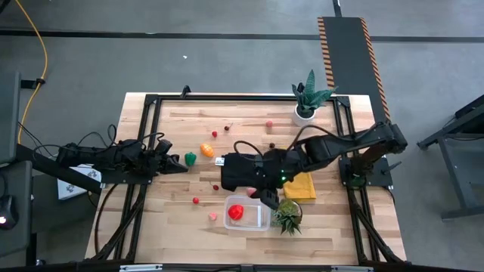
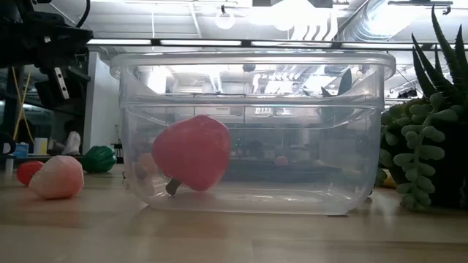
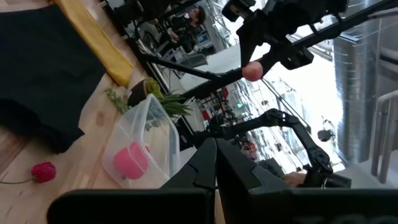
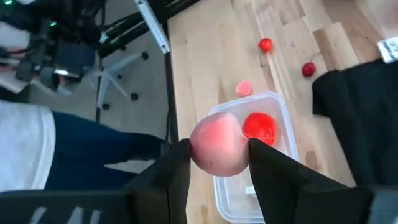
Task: Pick and placing Produce into tupperware
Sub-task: Put the middle peach into the transparent bin
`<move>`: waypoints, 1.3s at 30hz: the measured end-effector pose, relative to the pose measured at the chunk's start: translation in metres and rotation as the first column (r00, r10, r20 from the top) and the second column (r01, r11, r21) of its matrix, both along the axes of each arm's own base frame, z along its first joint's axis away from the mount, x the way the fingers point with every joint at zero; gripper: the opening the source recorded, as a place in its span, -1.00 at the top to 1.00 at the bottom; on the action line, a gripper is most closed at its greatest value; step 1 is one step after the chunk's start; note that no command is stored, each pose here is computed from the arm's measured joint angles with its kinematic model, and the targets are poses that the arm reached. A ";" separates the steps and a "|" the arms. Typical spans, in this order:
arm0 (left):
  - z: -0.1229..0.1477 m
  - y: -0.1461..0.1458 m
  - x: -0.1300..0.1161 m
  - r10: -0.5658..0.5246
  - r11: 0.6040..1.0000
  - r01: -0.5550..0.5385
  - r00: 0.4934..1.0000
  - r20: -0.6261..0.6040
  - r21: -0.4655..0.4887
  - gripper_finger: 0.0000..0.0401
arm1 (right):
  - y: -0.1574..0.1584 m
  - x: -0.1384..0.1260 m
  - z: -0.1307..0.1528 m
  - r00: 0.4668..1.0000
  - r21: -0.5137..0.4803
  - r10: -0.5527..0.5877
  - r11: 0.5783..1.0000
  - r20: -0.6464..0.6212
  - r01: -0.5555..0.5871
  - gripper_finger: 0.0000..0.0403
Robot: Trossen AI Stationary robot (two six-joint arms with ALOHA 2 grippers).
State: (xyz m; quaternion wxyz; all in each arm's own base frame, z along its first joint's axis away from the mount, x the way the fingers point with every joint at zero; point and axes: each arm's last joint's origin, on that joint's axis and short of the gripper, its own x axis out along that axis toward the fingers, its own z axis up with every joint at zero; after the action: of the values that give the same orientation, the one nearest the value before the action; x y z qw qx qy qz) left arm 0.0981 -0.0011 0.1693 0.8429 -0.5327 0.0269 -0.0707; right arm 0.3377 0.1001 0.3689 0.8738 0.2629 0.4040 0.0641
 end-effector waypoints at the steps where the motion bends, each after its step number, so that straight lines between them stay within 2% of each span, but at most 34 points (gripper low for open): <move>1: 0.000 0.000 0.000 0.000 1.000 0.000 1.000 -0.001 0.000 1.00 | 0.002 0.000 -0.001 1.000 -0.002 -0.020 1.000 -0.004 0.020 0.32; 6: 0.000 0.000 0.000 -0.001 1.000 0.001 1.000 0.000 0.000 1.00 | 0.014 0.005 -0.012 0.995 0.011 -0.082 0.997 -0.057 0.082 0.32; 11: 0.001 -0.001 0.000 -0.033 0.999 0.033 0.999 0.005 0.001 1.00 | 0.030 0.017 -0.038 0.986 0.016 -0.082 0.996 -0.145 0.085 0.32; 17: 0.001 -0.002 0.000 -0.062 0.998 0.062 0.998 0.008 0.004 1.00 | 0.040 0.025 -0.057 0.967 0.031 -0.129 0.990 -0.222 0.139 0.32; 27: 0.001 -0.002 0.000 -0.069 0.997 0.068 0.998 0.012 0.031 1.00 | 0.047 0.026 -0.073 0.924 0.011 -0.215 0.973 -0.317 0.230 0.32; 32: 0.001 -0.002 -0.001 -0.084 0.996 0.084 0.996 0.015 0.032 1.00 | 0.049 0.021 -0.076 0.898 -0.038 -0.291 0.955 -0.331 0.295 0.32; 39: 0.001 -0.003 -0.001 -0.087 0.996 0.086 0.996 0.016 0.035 1.00 | 0.053 0.020 -0.081 0.881 -0.049 -0.312 0.948 -0.356 0.316 0.32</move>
State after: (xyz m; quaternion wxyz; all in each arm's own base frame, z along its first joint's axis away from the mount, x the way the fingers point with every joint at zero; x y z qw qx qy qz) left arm 0.0976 -0.0036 0.1705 0.8482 -0.5160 0.0437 -0.1114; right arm 0.3579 0.1532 0.2882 0.7825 0.3366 0.5087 -0.1253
